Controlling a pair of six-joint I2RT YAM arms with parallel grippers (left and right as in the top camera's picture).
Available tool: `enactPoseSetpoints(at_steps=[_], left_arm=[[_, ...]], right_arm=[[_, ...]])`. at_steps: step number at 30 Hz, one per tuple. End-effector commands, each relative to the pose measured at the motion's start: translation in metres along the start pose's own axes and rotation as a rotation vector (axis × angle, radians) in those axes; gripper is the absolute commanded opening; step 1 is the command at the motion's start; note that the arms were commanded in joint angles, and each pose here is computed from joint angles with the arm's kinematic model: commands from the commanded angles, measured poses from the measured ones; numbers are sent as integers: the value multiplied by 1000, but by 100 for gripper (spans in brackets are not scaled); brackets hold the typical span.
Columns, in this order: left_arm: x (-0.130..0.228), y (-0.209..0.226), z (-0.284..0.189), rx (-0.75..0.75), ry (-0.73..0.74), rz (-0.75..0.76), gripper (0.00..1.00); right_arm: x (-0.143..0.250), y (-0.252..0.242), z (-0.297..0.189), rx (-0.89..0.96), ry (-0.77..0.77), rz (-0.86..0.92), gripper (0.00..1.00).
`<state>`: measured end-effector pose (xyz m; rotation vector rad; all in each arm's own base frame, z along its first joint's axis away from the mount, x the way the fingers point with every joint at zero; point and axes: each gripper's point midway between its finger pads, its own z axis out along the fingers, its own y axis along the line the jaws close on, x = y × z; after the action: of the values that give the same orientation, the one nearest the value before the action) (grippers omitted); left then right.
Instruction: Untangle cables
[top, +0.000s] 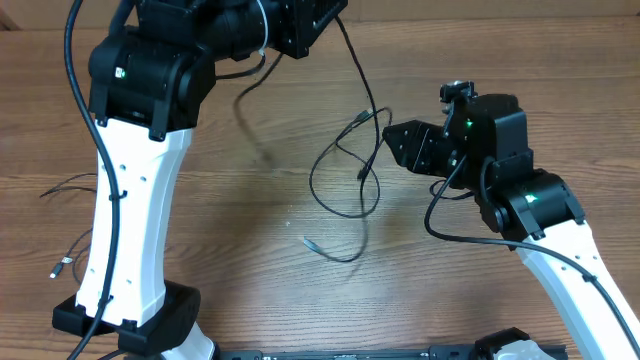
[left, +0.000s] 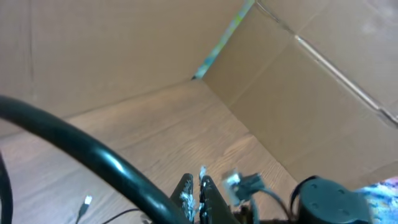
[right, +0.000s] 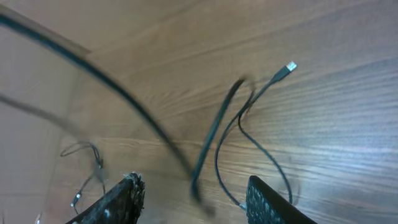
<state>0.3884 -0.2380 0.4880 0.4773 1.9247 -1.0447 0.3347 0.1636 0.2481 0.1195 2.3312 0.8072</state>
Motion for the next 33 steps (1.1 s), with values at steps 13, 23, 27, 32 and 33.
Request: enactPoseSetpoints(at_steps=[13,23,27,32,33], left_arm=[[-25,-7,-36,-21,-99,57,4],[-66,122,-134,-632,-364,-107,4],[-85,155,-208,-843,-518,-125,4],[-78,188,-280,-992,-615,-240,4],[-73,195,-290,-1016,-625,-275,4]], right_arm=[[16,-17,27,44,113,35,42],[35,-46,21,191,172,67,42],[39,-53,18,226,185,72,41],[38,-52,19,223,182,71,41],[38,-52,19,223,182,71,41]])
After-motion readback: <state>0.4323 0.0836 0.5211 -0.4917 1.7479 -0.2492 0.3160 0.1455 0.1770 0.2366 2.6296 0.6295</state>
